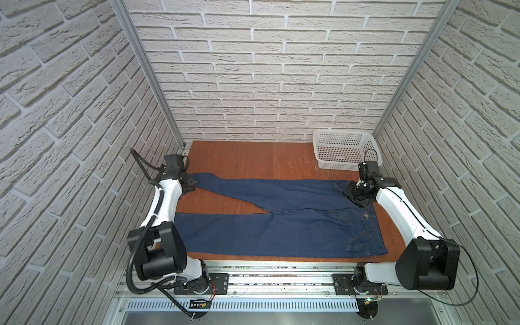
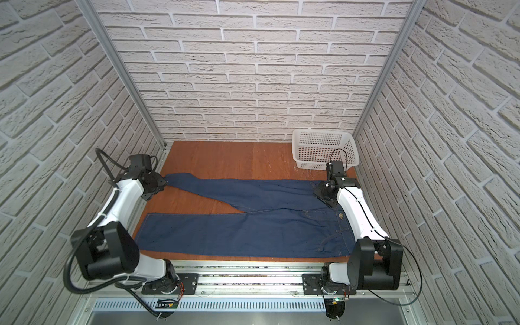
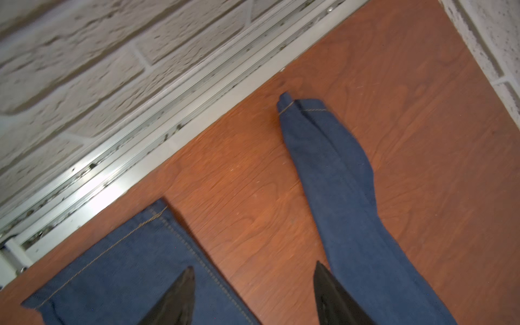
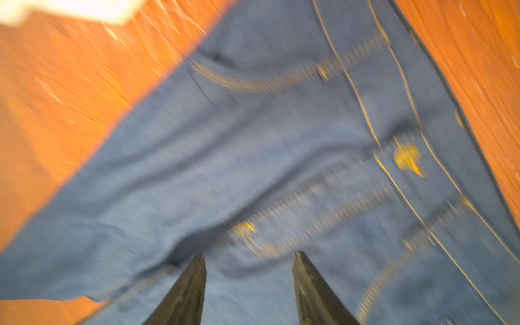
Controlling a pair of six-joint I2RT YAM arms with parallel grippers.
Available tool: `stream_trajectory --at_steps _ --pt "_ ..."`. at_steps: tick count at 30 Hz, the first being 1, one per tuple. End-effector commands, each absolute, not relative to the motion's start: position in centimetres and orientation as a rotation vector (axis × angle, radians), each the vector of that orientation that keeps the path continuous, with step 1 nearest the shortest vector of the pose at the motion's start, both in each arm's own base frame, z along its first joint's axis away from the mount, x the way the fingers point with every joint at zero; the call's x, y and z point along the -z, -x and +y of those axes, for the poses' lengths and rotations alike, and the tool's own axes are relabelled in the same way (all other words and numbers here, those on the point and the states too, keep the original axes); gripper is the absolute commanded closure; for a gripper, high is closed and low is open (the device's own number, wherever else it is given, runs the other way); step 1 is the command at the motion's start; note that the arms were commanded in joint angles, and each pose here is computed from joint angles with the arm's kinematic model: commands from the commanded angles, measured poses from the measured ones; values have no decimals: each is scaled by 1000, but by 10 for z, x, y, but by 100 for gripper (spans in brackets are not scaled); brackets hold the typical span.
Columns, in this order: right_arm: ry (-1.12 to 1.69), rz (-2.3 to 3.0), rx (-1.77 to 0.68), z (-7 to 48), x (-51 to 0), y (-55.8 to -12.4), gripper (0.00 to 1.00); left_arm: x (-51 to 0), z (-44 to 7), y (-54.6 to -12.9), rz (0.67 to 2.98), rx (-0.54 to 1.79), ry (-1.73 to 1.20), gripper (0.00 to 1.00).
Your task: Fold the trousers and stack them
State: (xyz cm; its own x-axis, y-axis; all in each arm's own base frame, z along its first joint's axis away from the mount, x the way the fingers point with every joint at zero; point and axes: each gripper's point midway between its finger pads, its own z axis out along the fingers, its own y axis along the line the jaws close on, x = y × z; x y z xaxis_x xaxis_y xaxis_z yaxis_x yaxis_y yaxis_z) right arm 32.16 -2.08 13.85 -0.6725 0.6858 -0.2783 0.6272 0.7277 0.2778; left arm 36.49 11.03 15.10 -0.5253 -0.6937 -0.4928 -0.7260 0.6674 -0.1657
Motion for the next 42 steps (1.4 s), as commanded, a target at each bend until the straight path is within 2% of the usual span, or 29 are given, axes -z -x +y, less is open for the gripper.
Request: stream_trajectory --at_steps 1,6,11,16,19,22,29,32,35,39,42 --pt "-971 2518 -306 -15 -141 -356 48 -125 111 -388 2430 -115 1056 30" --pt "-967 2517 -359 -10 -130 -388 48 -89 116 -420 2465 -118 1071 25" --pt "-962 2547 -398 -2 -115 -402 49 -56 115 -445 2489 -74 1090 23" --pt "-952 2565 -424 4 -106 -407 49 -33 116 -456 2494 -59 1102 26" --pt "-947 2570 -428 5 -104 -408 49 -20 116 -458 2504 -54 1112 33" --pt "-938 2573 -434 7 -104 -408 50 -11 119 -463 2491 -40 1126 45" --pt "-912 2582 -447 12 -105 -406 50 -22 114 -489 2457 35 1078 100" --pt "-904 2579 -456 15 -107 -404 50 -44 108 -495 2431 55 1013 100" --pt "-884 2579 -466 19 -110 -401 50 -92 91 -501 2378 55 845 100" --pt "-859 2592 -472 26 -112 -394 50 -152 46 -490 2381 -61 571 100" --pt "-852 2592 -472 27 -113 -388 50 -173 3 -473 2410 -144 402 100"
